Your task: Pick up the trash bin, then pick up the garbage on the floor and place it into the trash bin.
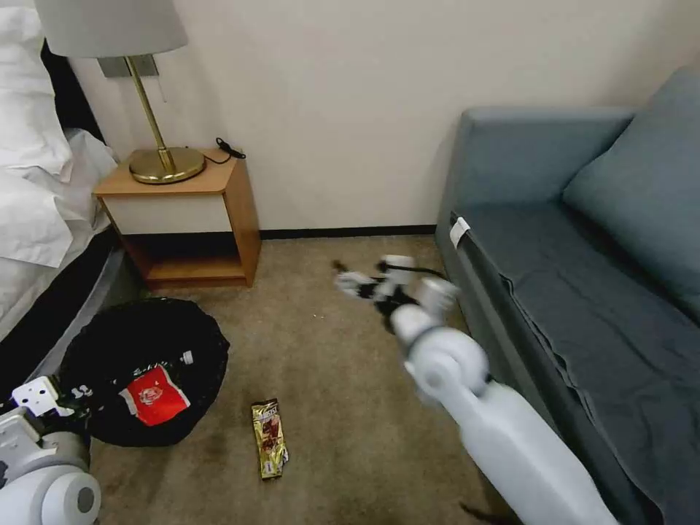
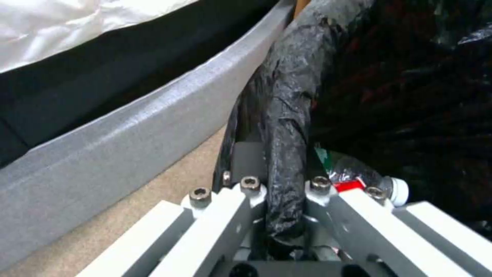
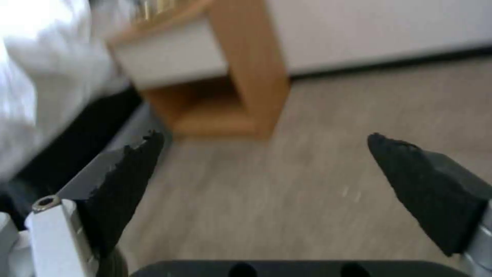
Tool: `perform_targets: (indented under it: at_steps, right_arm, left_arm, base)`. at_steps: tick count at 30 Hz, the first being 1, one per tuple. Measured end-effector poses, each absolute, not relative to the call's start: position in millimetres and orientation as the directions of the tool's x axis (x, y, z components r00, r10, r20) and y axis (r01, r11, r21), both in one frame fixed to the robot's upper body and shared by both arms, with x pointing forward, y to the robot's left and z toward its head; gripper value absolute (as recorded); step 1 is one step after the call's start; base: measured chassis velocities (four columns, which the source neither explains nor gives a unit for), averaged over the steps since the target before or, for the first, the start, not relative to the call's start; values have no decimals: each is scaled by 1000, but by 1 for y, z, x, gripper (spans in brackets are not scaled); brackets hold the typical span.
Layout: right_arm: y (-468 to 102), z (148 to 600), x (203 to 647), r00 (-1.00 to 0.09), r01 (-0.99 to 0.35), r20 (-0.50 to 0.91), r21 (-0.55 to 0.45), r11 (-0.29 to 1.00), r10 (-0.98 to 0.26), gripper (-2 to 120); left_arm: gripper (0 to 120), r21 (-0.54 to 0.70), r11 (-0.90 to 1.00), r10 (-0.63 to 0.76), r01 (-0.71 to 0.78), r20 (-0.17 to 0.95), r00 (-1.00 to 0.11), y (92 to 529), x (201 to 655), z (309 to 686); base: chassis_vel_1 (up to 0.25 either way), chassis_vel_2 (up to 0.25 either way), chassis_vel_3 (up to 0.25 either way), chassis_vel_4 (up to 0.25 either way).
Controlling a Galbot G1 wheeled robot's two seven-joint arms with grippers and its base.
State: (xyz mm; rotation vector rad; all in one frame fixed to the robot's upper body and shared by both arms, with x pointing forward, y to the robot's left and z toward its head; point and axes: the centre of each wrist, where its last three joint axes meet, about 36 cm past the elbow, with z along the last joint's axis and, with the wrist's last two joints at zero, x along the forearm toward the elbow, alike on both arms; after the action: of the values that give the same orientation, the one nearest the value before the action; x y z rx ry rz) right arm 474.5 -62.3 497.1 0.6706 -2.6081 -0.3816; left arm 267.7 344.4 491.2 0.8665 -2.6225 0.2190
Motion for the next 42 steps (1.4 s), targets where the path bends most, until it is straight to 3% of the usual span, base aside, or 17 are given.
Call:
perform_targets:
  at_steps: [4, 8, 15, 26, 42]
  right_arm:
    - [-21, 461, 492, -682, -440, 504, 296, 848, -530, 100]
    - [-9, 443, 495, -631, -467, 570, 263, 844, -527, 100]
    - [16, 393, 490, -440, -611, 719, 199, 766, -538, 100]
    - [55, 336, 452, -341, -704, 785, 152, 694, -518, 100]
    - [77, 275, 411, -307, -766, 820, 89, 637, -484, 100]
  left_arm:
    - [2, -25, 792, -553, -610, 392, -735, 343, 265, 491]
    - [2, -20, 790, -558, -613, 393, -731, 344, 264, 491]
    - [2, -6, 779, -574, -627, 392, -718, 344, 262, 488]
    - [2, 4, 768, -590, -640, 390, -707, 348, 259, 487]
    - [2, 5, 768, -591, -640, 390, -706, 347, 257, 487]
  base:
    - [0, 0, 0, 0]
    - [0, 0, 0, 0]
    - [0, 0, 0, 0]
    - [0, 0, 0, 0]
    - [0, 0, 0, 0]
